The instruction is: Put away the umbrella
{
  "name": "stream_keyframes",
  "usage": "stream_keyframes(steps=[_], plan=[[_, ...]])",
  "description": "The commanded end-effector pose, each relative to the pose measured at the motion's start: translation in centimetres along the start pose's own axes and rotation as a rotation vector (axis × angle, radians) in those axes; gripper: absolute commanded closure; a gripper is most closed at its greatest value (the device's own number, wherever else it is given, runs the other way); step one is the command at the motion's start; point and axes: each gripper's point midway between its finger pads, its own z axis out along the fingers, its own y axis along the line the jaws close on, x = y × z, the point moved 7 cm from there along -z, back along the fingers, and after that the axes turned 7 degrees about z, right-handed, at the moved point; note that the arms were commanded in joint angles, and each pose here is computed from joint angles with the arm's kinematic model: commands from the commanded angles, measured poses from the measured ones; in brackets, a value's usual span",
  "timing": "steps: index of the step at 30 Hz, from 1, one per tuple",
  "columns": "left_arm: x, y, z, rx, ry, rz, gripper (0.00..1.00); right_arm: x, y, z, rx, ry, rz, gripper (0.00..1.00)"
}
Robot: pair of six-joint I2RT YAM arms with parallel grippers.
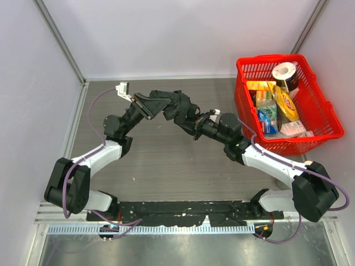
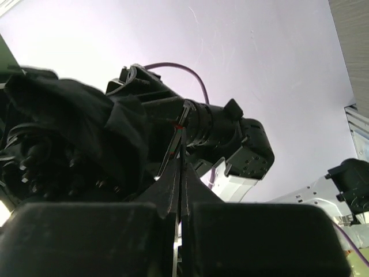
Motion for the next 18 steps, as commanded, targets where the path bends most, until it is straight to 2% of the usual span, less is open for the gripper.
stream_keyframes(steps=[1, 4, 6, 8, 10, 13, 18], plan=[[-3.1, -6.7, 1.4, 0.283, -0.207, 0.049, 1.00, 0.1, 2.3, 0.2, -0.084, 0.030, 0.298, 0.99], [-2.3, -7.4, 2.0, 0.286, -0.236, -0.085, 1.00, -0.2, 2.0, 1.7, -0.061, 0.046, 0.198, 0.99], [-1.9, -8.3, 2.1, 0.309, -0.236, -0.078, 1.00, 0.7, 3.0, 2.3, -0.086, 0.113, 0.122, 0.99], [-2.0, -8.0, 1.5, 0.280, -0.268, -0.017, 1.00, 2.0, 4.2, 1.8, -0.123, 0.151, 0.091, 0.99], [-1.9, -7.5, 1.0, 0.279, -0.236, 0.060, 1.00, 2.8, 4.6, 0.5, -0.122, 0.129, 0.062, 0.99], [-1.2, -6.0, 1.0, 0.253, -0.200, 0.167, 1.00, 2.2, 3.2, -0.9, -0.033, -0.012, 0.021, 0.99], [-0.4, -2.6, 1.7, 0.170, -0.198, 0.385, 1.00, 2.4, 1.3, -2.1, 0.076, -0.005, 0.061, 0.99]])
